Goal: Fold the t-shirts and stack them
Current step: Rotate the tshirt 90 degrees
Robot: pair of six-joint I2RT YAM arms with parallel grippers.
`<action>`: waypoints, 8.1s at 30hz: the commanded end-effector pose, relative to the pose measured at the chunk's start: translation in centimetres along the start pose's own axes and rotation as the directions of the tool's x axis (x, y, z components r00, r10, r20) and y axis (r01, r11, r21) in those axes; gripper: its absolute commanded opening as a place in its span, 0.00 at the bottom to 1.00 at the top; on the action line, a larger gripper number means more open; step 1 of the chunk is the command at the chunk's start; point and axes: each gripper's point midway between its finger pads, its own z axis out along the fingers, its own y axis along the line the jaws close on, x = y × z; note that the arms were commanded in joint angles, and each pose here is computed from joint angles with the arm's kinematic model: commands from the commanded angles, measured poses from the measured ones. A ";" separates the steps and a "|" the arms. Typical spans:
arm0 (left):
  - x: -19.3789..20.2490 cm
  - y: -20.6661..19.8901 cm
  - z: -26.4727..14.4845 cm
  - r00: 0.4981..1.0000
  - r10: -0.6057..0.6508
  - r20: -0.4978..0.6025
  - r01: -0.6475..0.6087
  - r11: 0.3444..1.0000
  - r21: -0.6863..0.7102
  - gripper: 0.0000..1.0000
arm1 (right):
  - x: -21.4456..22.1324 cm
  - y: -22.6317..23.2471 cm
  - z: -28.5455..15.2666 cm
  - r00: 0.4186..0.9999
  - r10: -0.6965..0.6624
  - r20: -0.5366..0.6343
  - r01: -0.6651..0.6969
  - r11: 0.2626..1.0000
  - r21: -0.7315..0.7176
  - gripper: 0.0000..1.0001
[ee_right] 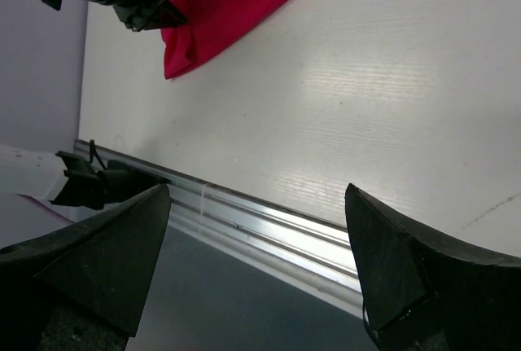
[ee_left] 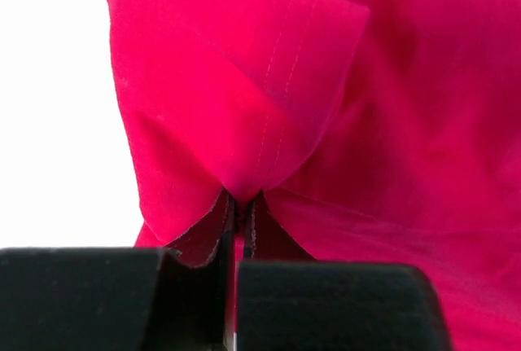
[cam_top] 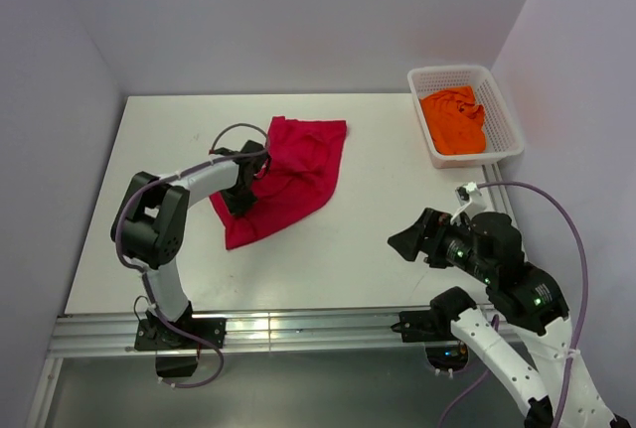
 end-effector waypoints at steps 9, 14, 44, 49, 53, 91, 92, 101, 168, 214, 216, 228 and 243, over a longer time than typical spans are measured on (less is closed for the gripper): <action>17.7 -10.2 -12.8 0.963 0.005 -0.268 0.066 0.965 0.254 0.00 | 0.7 -2.3 -3.1 0.996 -0.034 0.088 0.028 0.998 0.060 0.95; 22.5 -16.1 -19.3 0.942 0.096 -0.323 0.040 0.920 0.390 0.15 | 1.4 -2.7 -3.6 0.996 -0.018 0.083 0.013 0.998 0.054 0.95; 15.3 -13.1 -13.6 0.982 0.092 -0.166 -0.026 0.932 0.361 0.58 | 3.3 -2.4 -1.3 1.000 0.017 -0.022 -0.017 1.000 0.012 0.94; 16.7 -13.2 -11.9 0.973 0.132 -0.188 -0.062 0.939 0.338 0.34 | 3.6 -2.7 -1.3 0.999 0.029 -0.021 -0.029 0.999 0.018 0.94; 18.1 -12.6 -10.0 0.963 0.176 -0.202 -0.113 0.951 0.289 0.00 | 3.9 -3.0 -1.2 0.999 0.041 -0.021 -0.040 0.999 0.025 0.94; 20.9 -12.5 -20.2 0.936 0.335 -0.109 -0.197 0.755 0.626 0.49 | 4.5 -3.4 -0.3 0.998 0.040 -0.053 -0.039 0.999 0.032 0.94; 21.0 -12.9 -20.2 0.929 0.356 -0.098 -0.217 0.742 0.635 0.47 | 4.5 -3.4 -0.3 0.998 0.039 -0.052 -0.037 0.999 0.033 0.94; 24.6 -11.5 -16.3 0.884 0.438 -0.164 -0.264 0.757 0.597 0.40 | 4.7 -3.9 -0.5 0.998 0.041 -0.046 -0.039 0.998 0.051 0.94; 39.9 7.5 -18.1 0.675 0.729 -0.117 -0.620 0.646 0.446 0.37 | 6.8 -5.2 1.5 0.992 0.056 -0.110 -0.051 0.997 0.054 0.94; -2.6 -15.0 -0.7 0.969 0.227 -0.098 -0.183 0.924 0.336 0.00 | -1.2 -0.5 35.1 0.805 0.096 -0.586 0.007 0.985 0.172 0.00; -3.7 -16.5 0.6 0.965 0.236 -0.112 -0.185 0.920 0.346 0.00 | -2.0 0.0 37.7 0.801 0.097 -0.591 -0.007 0.988 0.152 0.00; -12.0 -23.0 5.1 0.990 0.089 -0.114 -0.011 0.832 0.555 0.09 | -10.1 6.0 44.1 0.856 0.083 -0.510 -0.225 0.949 -0.223 0.62; -23.3 -19.5 -20.0 0.981 -0.159 0.115 -0.021 0.498 0.867 0.84 | -17.7 14.3 25.3 0.967 -0.162 -0.197 0.077 0.921 -0.381 0.67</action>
